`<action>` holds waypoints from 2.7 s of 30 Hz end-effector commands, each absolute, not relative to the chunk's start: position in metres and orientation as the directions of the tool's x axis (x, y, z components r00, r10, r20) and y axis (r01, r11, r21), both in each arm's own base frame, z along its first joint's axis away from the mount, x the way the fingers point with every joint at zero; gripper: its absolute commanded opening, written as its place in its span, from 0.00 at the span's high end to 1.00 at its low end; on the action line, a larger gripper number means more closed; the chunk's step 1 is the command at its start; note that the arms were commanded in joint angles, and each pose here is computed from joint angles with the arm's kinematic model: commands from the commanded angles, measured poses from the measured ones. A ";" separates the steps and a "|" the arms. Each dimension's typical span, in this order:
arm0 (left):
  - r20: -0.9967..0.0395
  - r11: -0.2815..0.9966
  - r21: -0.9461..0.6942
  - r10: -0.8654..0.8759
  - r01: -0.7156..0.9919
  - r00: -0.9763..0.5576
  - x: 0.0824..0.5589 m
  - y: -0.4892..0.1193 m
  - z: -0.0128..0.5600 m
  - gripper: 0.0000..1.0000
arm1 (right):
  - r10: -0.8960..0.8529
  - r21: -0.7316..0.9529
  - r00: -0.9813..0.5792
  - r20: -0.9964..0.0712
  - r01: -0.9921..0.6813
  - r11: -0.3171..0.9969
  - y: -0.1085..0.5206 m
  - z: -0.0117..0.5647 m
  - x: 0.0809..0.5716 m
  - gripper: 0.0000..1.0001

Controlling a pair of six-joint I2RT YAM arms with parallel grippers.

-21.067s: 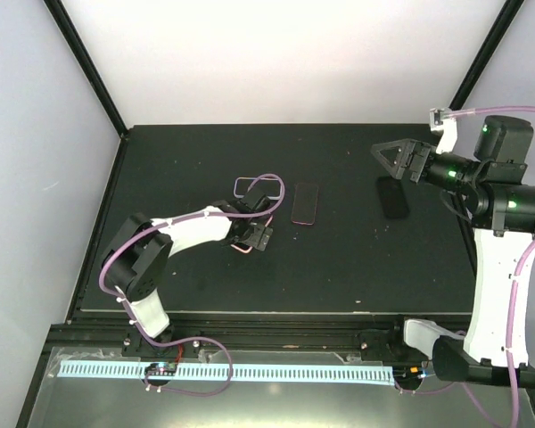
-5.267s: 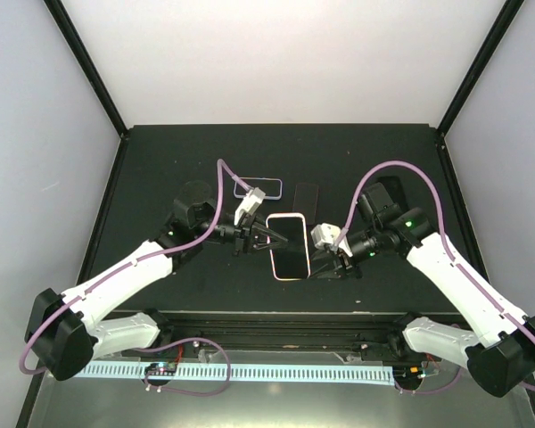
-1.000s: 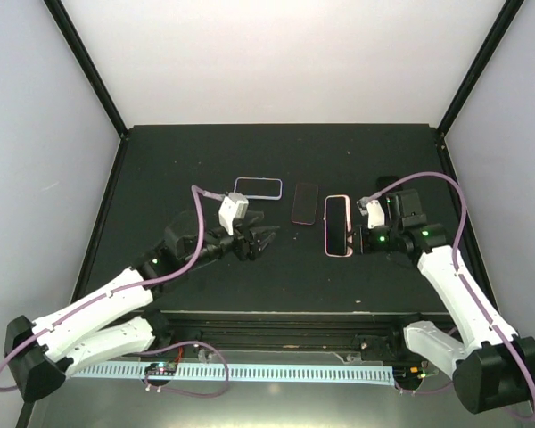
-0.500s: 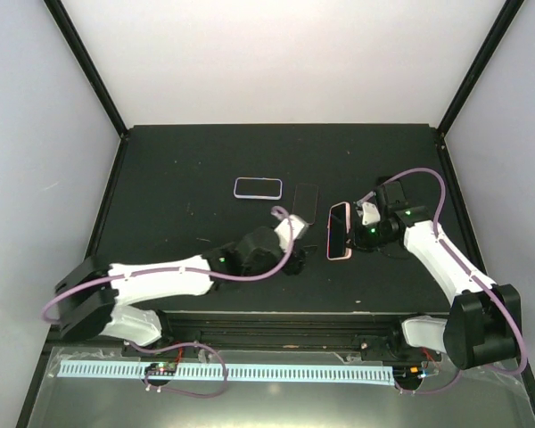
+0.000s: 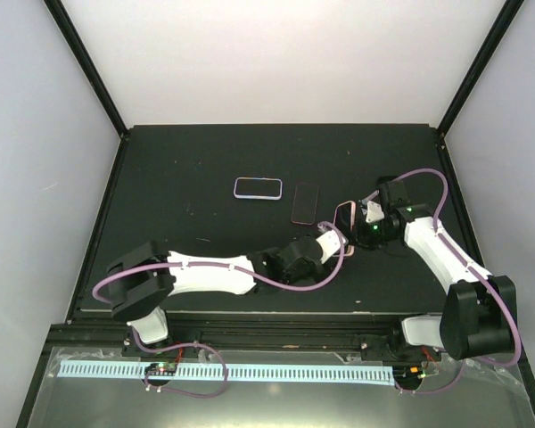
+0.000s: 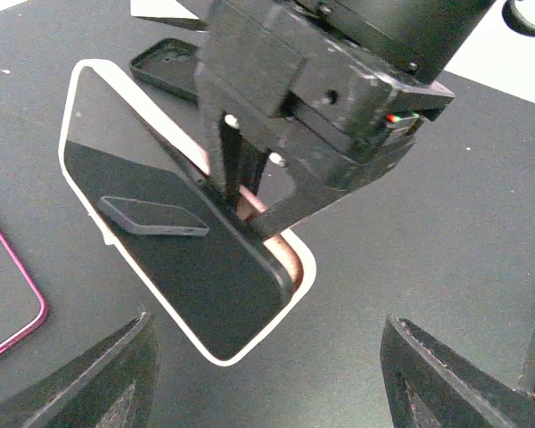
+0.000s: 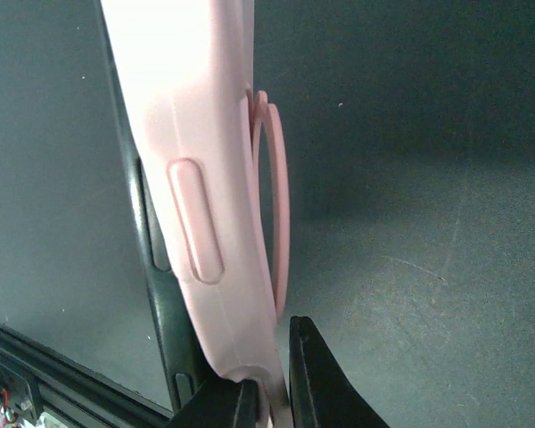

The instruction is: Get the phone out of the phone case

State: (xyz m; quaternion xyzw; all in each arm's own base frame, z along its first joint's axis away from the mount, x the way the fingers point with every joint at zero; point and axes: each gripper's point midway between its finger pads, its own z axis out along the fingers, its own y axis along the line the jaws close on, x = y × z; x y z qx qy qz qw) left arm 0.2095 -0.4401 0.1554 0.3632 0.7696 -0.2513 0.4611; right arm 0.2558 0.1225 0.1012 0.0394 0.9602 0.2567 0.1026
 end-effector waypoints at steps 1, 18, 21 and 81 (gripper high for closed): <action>-0.911 0.633 0.007 0.323 0.774 -0.255 0.219 -0.460 0.165 0.32 | 0.134 0.574 -0.963 -0.234 -0.026 0.818 0.132 0.125 0.270 0.99; -0.860 0.693 0.193 0.461 0.695 -0.221 0.247 -0.464 0.142 0.43 | 0.122 0.640 -0.970 -0.210 -0.042 0.768 0.138 0.129 0.265 0.99; -0.870 0.651 0.156 0.446 0.742 -0.208 0.235 -0.466 0.147 0.37 | 0.117 0.618 -0.968 -0.223 -0.047 0.785 0.134 0.126 0.263 0.99; -0.842 0.768 0.374 0.517 0.520 -0.157 0.268 -0.424 0.146 0.98 | 0.161 0.681 -0.967 -0.196 -0.016 0.732 0.133 0.127 0.262 0.99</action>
